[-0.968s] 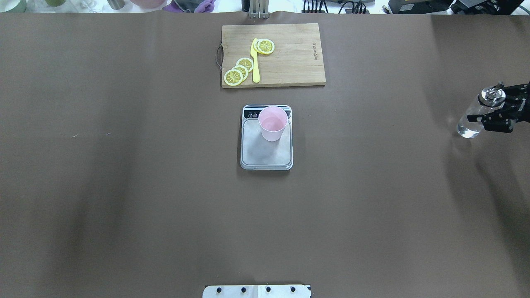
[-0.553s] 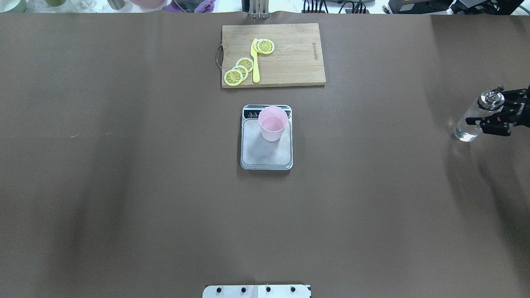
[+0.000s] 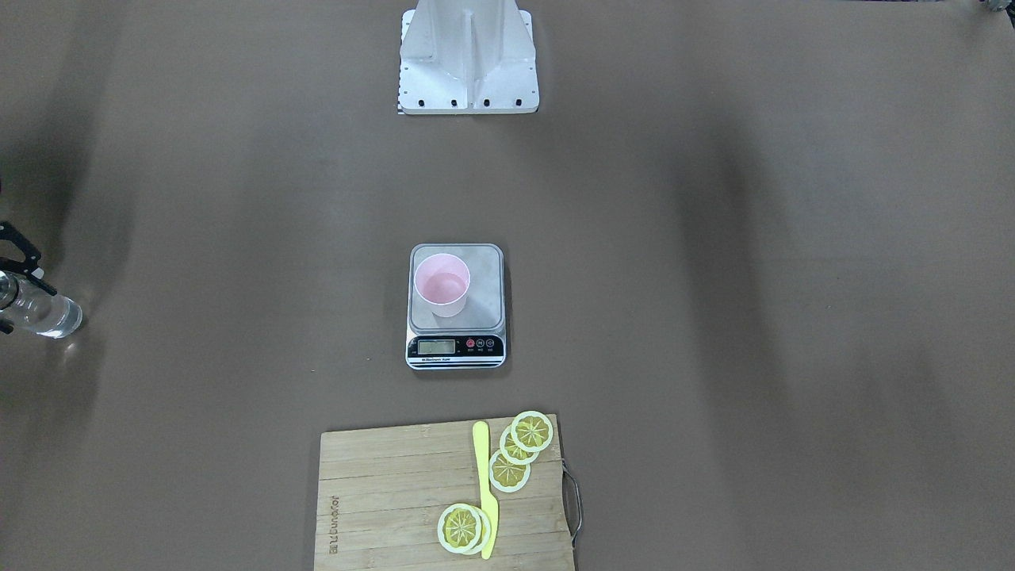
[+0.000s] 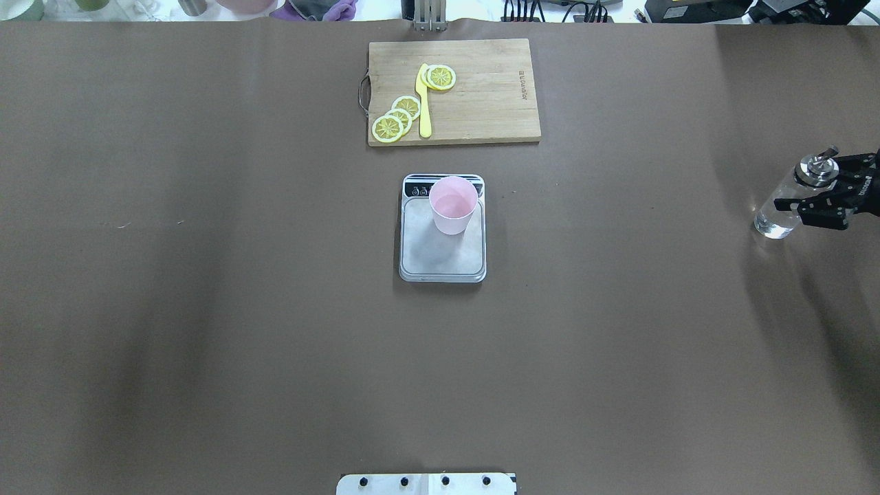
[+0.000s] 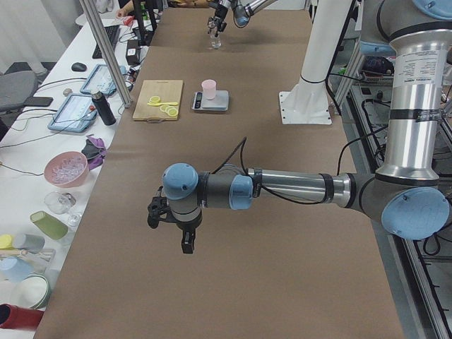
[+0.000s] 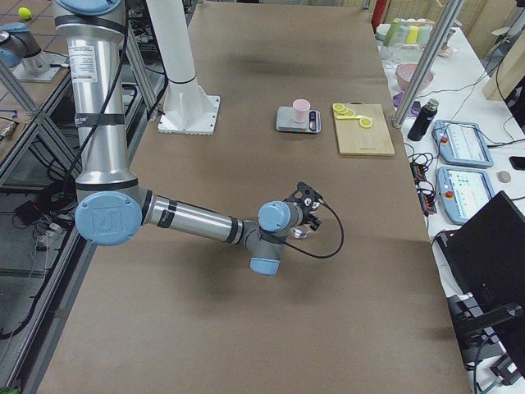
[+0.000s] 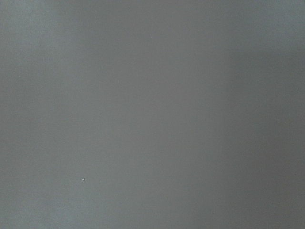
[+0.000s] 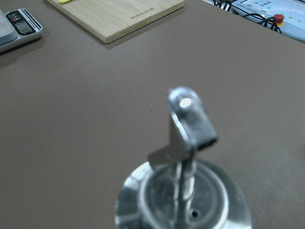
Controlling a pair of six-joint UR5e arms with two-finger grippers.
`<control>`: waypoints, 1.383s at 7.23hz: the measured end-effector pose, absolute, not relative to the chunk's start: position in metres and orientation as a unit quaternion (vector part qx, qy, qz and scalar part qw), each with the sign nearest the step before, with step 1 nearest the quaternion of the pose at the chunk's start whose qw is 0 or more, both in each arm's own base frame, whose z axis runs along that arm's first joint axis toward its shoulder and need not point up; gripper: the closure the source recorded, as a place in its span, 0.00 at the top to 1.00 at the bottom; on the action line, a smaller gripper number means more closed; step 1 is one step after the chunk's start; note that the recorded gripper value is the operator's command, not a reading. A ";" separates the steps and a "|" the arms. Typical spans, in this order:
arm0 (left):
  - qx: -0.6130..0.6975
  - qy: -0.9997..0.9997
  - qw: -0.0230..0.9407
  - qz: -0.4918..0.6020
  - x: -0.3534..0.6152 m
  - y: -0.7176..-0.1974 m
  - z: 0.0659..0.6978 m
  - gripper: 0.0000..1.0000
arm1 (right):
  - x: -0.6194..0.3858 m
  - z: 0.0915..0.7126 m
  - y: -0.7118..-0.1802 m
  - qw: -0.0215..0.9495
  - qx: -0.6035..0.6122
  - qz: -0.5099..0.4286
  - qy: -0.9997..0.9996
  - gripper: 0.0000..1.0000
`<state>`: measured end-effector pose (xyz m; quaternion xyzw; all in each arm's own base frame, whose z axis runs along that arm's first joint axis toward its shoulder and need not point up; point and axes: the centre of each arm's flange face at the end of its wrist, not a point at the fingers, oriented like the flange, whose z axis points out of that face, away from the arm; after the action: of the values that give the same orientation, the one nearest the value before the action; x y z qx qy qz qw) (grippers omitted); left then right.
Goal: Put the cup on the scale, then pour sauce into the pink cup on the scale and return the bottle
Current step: 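Hold the glass bottle steady on the table with the right gripper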
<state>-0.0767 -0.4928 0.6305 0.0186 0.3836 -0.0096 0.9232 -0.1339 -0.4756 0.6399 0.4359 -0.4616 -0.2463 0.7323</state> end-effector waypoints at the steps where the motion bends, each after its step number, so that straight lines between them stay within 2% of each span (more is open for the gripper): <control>1: 0.019 0.384 0.923 -0.010 -0.077 -0.493 0.630 1.00 | -0.135 0.642 -0.476 0.733 0.434 -0.246 -0.462 0.25; 4: 0.019 0.384 0.923 -0.010 -0.077 -0.493 0.630 1.00 | -0.137 0.644 -0.481 0.734 0.432 -0.246 -0.462 0.34; 5: 0.019 0.384 0.923 -0.010 -0.077 -0.493 0.630 1.00 | -0.138 0.644 -0.481 0.734 0.432 -0.246 -0.462 0.43; 7: 0.018 0.384 0.923 -0.010 -0.077 -0.493 0.630 1.00 | -0.138 0.642 -0.483 0.733 0.433 -0.246 -0.462 0.45; 10: 0.018 0.384 0.923 -0.010 -0.077 -0.493 0.631 1.00 | -0.139 0.643 -0.483 0.734 0.430 -0.245 -0.466 0.58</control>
<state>-0.0767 -0.4928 0.6313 0.0178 0.3837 -0.0099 0.9233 -0.1390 -0.4828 0.6427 0.4295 -0.4657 -0.2448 0.7339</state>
